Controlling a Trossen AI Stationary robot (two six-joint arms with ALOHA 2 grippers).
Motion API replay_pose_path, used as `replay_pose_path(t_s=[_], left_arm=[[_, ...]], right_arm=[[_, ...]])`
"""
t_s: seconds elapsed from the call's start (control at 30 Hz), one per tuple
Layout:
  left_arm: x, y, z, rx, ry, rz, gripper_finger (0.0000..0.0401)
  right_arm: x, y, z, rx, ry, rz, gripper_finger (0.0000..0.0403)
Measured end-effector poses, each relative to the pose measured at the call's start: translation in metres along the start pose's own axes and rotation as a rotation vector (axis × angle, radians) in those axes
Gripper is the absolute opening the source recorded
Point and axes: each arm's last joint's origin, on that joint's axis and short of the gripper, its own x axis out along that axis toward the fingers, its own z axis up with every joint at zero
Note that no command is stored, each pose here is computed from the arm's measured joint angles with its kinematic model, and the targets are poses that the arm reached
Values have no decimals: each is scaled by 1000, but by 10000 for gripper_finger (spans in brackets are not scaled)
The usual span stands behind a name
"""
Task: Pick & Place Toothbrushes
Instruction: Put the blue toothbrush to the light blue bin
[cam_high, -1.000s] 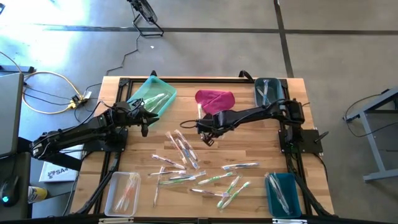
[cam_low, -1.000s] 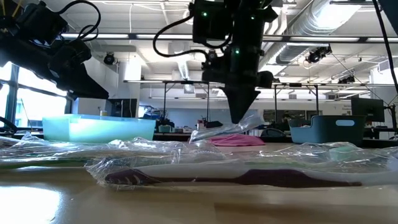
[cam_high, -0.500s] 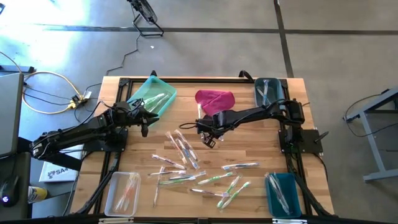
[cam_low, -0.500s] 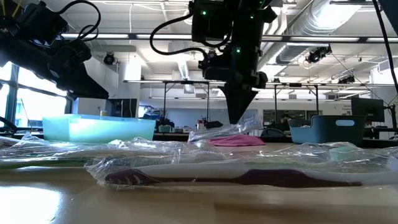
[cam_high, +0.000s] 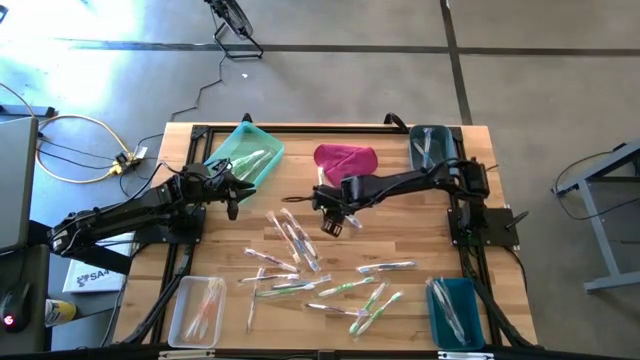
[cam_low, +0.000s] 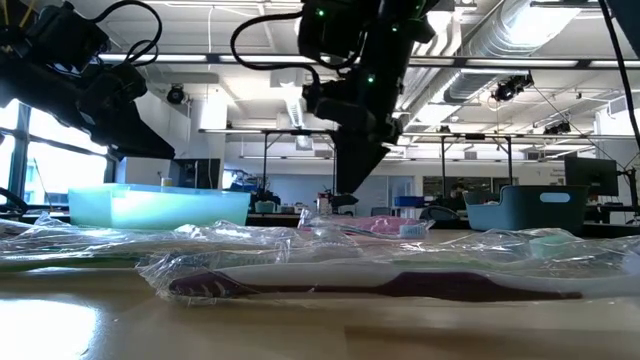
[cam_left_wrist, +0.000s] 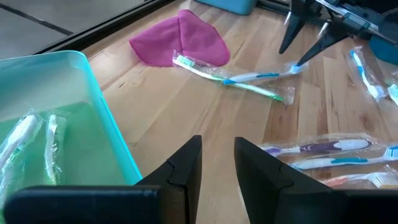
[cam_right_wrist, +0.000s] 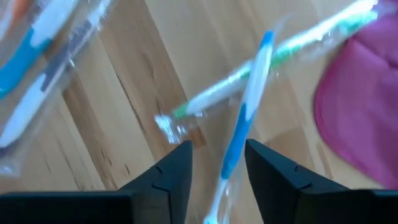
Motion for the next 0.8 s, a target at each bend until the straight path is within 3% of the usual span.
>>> replay_pose_path(t_s=[0.17,0.4,0.53,0.8], left_arm=[[0,0,0,0,0,0,93],[0,0,0,0,0,0,93],[0,0,0,0,0,3,93],[0,0,0,0,0,3,93]], right_arm=[[9,-13,4,26,-32,-2,140],[37,-36,-14,125,21,28,139],[45,-37,-17,163,3,102,139],[48,-37,-20,138,4,98,139]])
